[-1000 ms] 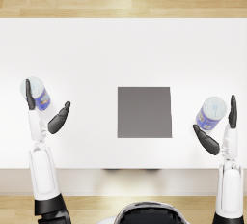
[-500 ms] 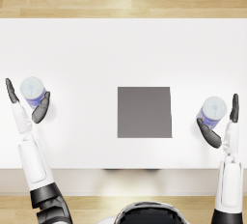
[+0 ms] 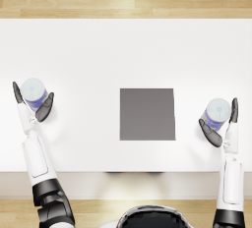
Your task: Pick up the blue can on the left and place it in the middle, then pick up the blue can on the right and place it on top of the can in the middle
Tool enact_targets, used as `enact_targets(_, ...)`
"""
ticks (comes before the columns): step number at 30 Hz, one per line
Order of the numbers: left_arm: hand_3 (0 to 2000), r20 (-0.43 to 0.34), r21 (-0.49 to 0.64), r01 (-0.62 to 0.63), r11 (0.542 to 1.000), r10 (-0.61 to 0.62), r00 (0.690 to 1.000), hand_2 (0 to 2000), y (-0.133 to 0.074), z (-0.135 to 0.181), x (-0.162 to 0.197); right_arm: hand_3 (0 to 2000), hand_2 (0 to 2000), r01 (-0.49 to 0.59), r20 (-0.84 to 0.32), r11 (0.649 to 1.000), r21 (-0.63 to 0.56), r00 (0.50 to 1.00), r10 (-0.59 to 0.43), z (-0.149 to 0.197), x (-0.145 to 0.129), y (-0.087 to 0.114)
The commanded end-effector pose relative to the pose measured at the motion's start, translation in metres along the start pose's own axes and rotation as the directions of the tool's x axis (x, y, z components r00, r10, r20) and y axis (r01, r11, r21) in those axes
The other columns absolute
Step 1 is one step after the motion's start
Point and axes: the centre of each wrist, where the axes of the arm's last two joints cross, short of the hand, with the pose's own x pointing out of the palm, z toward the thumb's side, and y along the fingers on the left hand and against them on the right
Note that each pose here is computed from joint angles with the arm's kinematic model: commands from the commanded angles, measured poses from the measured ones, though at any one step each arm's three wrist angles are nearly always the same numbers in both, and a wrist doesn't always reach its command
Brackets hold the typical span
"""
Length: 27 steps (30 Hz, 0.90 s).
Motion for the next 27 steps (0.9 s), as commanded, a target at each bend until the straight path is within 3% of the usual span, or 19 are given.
enact_targets(1,0,0.01,-0.021,-0.004,1.0,0.004,1.0,0,0.009,0.001,0.001,0,0,0.01,0.007,1.0,0.018,1.0,-0.01,-0.004,-0.001,-0.009)
enact_targets(6,0,0.013,-0.056,-0.002,0.998,0.002,1.0,0,0.012,-0.004,0.005,0,0,0.032,0.018,0.997,0.076,0.999,-0.033,-0.018,-0.004,-0.013)
enact_targets(20,0,0.065,-0.164,-0.026,0.986,0.037,0.997,0,0.032,-0.009,0.005,0,0,0.03,0.044,0.995,0.095,0.998,-0.035,-0.022,0.004,-0.024)
enact_targets(21,0,0.051,-0.167,-0.021,0.986,0.03,0.998,0,0.024,-0.019,0.005,0,0,0.028,0.044,0.995,0.095,0.998,-0.032,-0.021,0.005,-0.023)
enact_targets(22,0,0.067,-0.173,-0.025,0.985,0.037,0.997,0,0.034,-0.009,0.005,0,0,0.03,0.046,0.995,0.095,0.998,-0.034,-0.021,0.005,-0.023)
enact_targets(24,0,0.058,-0.189,-0.024,0.982,0.036,0.998,0,0.027,-0.02,0.005,0,0,0.028,0.048,0.994,0.104,0.998,-0.033,-0.023,0.006,-0.025)
enact_targets(27,0,0.074,-0.22,-0.018,0.975,0.035,0.997,0,0.039,-0.013,0.006,0,0,0.029,0.055,0.993,0.118,0.998,-0.036,-0.026,0.007,-0.031)
